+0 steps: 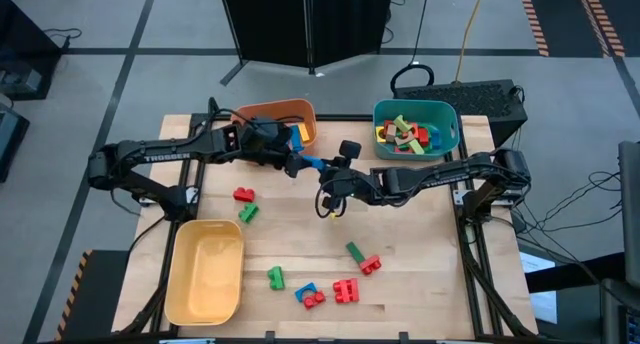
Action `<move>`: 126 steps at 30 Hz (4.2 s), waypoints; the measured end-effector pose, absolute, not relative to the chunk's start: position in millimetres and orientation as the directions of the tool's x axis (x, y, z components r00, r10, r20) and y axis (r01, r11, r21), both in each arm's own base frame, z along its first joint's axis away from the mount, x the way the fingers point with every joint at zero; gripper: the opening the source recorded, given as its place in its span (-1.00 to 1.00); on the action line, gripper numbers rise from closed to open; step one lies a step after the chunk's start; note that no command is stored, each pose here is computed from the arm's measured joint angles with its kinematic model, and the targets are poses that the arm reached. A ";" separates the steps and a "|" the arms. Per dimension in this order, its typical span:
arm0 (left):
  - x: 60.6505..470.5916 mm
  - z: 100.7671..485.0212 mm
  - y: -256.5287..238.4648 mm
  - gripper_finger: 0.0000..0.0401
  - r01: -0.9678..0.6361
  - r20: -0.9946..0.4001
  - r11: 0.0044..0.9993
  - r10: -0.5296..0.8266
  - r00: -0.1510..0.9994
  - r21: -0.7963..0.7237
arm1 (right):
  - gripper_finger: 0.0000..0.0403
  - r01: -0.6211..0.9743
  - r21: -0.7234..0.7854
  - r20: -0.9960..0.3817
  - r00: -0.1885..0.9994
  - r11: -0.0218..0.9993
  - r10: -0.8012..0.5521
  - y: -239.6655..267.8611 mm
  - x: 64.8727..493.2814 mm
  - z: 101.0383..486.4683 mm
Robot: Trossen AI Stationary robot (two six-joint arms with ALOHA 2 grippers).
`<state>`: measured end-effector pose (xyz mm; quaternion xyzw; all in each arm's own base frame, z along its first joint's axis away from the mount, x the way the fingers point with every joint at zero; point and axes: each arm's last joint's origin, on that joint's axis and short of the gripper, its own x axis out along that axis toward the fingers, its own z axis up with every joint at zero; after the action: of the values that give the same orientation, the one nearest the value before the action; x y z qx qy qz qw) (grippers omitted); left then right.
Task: Sort blocks by size
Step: Put the blue rectangular block into the orange bin, then put the green rectangular block into the orange bin
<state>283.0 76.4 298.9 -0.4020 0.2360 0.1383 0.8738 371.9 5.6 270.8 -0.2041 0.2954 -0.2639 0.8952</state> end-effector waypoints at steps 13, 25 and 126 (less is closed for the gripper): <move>281.5 299.9 82.9 -0.83 -0.425 -0.514 0.649 0.060 0.856 -0.631 | -0.48 0.362 -0.508 -0.418 0.690 0.781 -0.591 2.1 372.2 272.0; 263.5 295.0 122.7 -0.83 -0.544 -0.562 0.633 0.200 0.802 -0.551 | -0.22 0.486 -0.348 -0.494 0.632 0.802 -0.597 -0.1 353.1 278.3; 211.3 284.5 156.0 0.13 -0.457 -0.647 0.636 -0.088 0.758 -0.622 | -0.55 0.609 0.123 -0.835 0.490 0.784 -0.250 106.6 371.8 189.2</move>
<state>211.3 156.0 284.5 -0.4122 0.3304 0.1097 0.8419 371.8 106.6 189.2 0.2063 0.4351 -0.2563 0.8381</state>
